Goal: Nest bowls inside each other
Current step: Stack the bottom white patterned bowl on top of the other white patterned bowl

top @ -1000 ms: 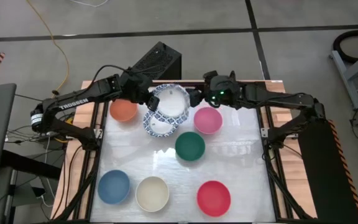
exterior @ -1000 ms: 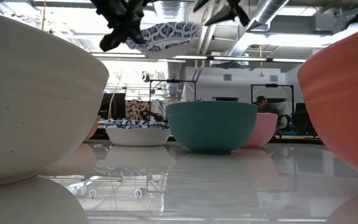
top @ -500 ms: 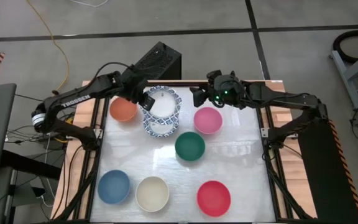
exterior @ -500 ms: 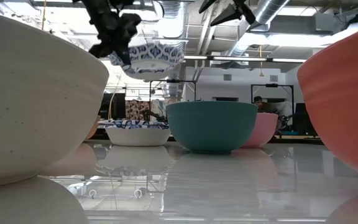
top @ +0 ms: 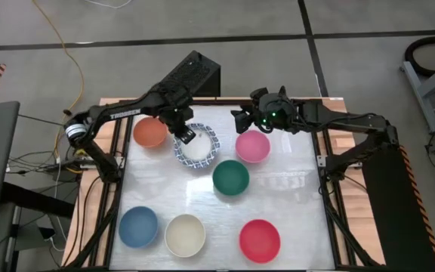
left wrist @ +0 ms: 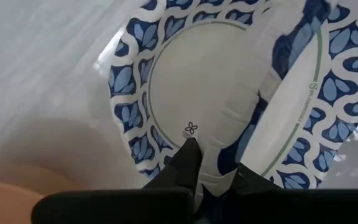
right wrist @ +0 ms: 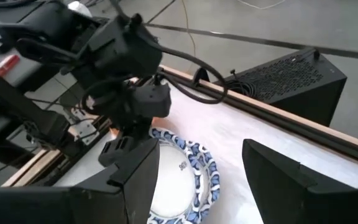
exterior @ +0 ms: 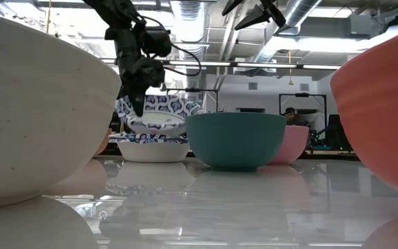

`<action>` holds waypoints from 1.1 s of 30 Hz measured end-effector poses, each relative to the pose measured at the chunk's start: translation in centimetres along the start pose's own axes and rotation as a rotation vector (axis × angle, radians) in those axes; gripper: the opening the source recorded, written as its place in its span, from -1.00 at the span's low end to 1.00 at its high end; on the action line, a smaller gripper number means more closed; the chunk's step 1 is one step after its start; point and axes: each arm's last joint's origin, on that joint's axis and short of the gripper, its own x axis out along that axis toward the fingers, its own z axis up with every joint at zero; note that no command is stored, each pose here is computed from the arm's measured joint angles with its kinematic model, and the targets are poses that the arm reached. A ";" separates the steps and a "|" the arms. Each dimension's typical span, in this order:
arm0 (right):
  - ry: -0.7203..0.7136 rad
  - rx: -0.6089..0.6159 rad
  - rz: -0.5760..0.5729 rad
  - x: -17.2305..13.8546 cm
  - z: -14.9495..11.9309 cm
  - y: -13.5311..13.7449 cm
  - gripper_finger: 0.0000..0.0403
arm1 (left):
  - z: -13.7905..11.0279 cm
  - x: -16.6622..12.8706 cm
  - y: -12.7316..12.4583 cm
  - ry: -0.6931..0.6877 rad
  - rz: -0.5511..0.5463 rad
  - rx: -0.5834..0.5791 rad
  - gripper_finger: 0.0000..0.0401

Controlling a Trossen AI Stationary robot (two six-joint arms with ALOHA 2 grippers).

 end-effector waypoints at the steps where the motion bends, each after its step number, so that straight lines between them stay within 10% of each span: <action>1: 0.004 -0.002 -0.001 0.0 0.0 0.0 0.24 | 0.1 0.2 0.2 0.004 0.003 0.002 -1.00; 12: 0.031 -0.020 -0.012 -0.1 -0.4 0.0 0.23 | 0.6 0.1 1.1 -0.014 -0.028 0.043 -0.94; 33: 0.032 -0.050 -0.011 -0.1 -0.4 0.0 0.23 | 0.5 0.2 0.9 -0.027 0.052 0.095 0.16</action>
